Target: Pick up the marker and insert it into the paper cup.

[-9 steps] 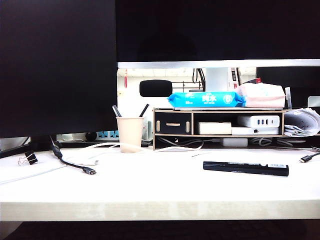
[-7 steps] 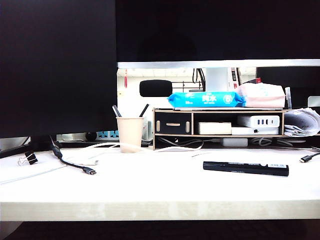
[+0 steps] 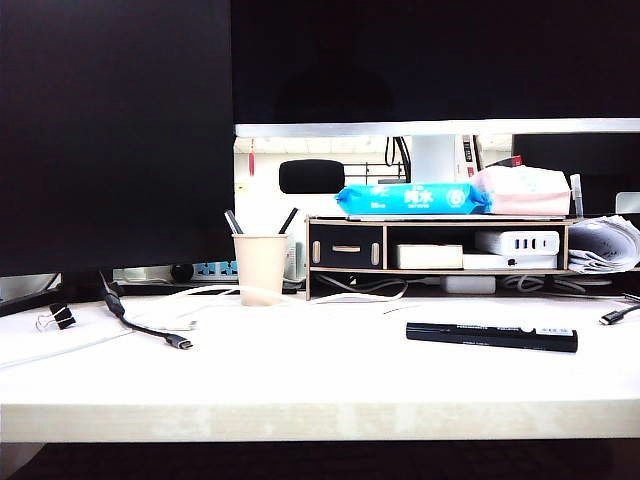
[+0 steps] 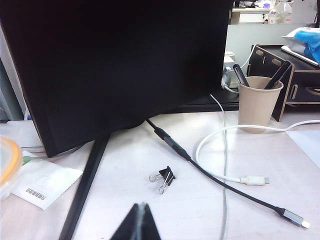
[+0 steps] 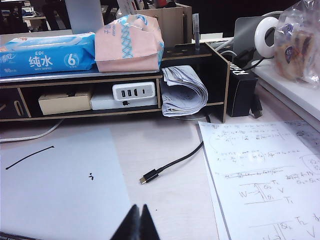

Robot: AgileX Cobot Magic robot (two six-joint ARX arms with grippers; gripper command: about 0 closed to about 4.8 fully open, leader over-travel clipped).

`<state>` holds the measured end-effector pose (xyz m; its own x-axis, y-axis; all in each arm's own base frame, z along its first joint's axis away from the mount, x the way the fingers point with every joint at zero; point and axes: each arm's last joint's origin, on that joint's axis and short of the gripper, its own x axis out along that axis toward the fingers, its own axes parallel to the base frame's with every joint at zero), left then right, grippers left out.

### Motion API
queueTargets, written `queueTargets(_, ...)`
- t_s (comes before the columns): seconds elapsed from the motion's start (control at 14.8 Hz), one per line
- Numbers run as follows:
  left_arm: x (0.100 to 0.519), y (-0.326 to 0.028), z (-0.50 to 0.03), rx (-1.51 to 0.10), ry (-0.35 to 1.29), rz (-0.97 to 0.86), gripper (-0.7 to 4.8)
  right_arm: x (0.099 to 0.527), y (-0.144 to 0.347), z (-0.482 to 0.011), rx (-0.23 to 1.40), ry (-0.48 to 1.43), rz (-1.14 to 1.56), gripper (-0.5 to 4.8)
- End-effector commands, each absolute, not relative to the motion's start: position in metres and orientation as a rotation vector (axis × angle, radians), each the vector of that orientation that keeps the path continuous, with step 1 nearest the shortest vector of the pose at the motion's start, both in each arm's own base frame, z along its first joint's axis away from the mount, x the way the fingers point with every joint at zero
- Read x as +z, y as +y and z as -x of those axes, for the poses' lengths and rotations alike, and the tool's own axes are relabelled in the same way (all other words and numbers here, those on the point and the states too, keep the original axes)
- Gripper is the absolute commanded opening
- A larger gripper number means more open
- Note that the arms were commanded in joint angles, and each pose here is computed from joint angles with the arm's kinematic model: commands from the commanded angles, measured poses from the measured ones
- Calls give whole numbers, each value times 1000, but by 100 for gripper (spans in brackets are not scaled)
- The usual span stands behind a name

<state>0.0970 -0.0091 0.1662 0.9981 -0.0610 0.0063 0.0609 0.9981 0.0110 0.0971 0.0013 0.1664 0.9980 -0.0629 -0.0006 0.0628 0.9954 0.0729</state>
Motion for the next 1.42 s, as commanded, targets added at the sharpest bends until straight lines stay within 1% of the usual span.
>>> queueTargets(0.07,167,-9,-97,-65,-16,-17,-5,167,1,-97,-62,-15,-72,-7)
queueTargets(0.47,167,-9,-97,-66,-16,-17,-5,167,3,-97,-15,-12,-82,-7)
queueTargets(0.54,167,-9,-97,-71,-17,-16,-5,167,4,-97,20,-11,-83,-7)
queueTargets(0.61,168,-11,-97,-115,-22,-17,-5,167,5,-97,66,-9,-83,-7)
queueTargets(0.67,169,-13,-96,-192,-27,-19,-5,167,8,-97,156,-6,-93,-8)
queueTargets(0.74,170,-14,-96,-230,-30,-19,-5,168,9,-97,218,-3,-142,-8)
queueTargets(0.88,178,-14,-94,-246,-46,-9,-5,172,13,-95,346,-21,-225,-8)
queueTargets(0.94,183,-14,-93,-252,-59,11,-5,174,13,-95,339,-19,-307,-8)
queueTargets(1.08,189,-14,-91,-266,-67,17,-5,175,12,-95,315,-21,-375,-8)
queueTargets(1.28,192,-15,-94,-264,-6,26,-5,183,12,-93,331,-49,-369,-9)
queueTargets(1.42,202,-16,-101,-272,51,37,-5,194,12,-92,323,-68,-368,-9)
